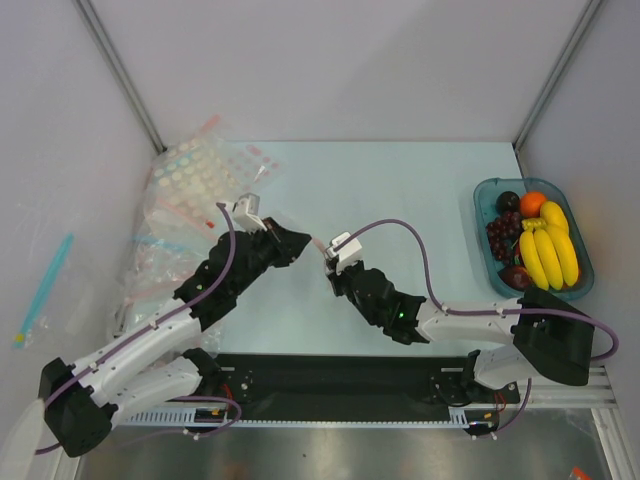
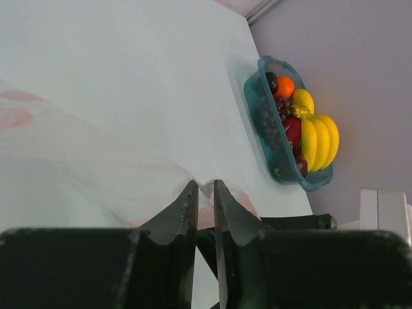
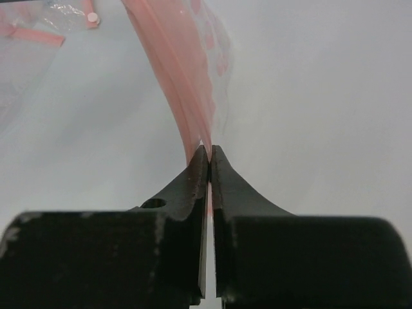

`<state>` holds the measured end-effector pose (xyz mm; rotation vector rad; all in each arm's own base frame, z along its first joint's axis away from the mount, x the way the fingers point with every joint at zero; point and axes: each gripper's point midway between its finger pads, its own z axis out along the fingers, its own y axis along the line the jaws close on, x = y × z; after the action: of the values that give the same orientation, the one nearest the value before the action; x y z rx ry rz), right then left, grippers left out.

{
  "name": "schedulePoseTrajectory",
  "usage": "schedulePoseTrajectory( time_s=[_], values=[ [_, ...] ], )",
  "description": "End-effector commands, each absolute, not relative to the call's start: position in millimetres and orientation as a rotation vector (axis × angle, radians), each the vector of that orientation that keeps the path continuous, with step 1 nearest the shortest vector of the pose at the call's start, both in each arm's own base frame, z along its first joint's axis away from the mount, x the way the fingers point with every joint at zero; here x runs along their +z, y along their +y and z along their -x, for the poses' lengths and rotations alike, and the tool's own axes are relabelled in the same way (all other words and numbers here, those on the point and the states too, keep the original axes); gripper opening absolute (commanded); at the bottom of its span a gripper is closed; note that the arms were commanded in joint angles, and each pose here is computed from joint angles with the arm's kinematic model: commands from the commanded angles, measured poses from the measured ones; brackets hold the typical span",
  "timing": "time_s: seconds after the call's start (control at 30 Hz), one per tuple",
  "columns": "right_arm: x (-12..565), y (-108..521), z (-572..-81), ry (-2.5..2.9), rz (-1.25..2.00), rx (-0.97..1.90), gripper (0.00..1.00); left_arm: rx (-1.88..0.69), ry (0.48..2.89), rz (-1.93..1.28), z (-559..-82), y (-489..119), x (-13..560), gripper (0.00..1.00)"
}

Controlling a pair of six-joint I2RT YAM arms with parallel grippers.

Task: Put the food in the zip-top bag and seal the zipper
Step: Open the zipper of the food storage bag.

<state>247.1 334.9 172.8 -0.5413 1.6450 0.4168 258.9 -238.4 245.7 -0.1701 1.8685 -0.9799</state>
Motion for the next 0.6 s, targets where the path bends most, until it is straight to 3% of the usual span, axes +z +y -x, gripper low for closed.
schedulePoseTrajectory(
  time_s=[0.0, 0.17, 0.3, 0.57],
  values=[
    [196.5, 339.5, -246.6, 1.593, 0.498, 0.467, 0.01, -0.962, 1.809, 0.132, -264.4, -241.0, 271.8, 0.22],
    [202.0, 345.1, -242.0, 1.612, 0.533, 0.579, 0.00, -0.881, 1.847, 0.026, -271.4, -247.6, 281.2, 0.34],
    [203.2, 341.4, -241.2, 1.644, 0.532, 0.741, 0.00, -0.806, 1.860, 0.002, -280.7, -246.1, 273.7, 0.50],
    [208.3, 319.9, -256.0, 1.698, 0.446, 0.989, 0.00, -0.649, 1.934, -0.023, -307.4, -250.9, 249.4, 0.55]
  ],
)
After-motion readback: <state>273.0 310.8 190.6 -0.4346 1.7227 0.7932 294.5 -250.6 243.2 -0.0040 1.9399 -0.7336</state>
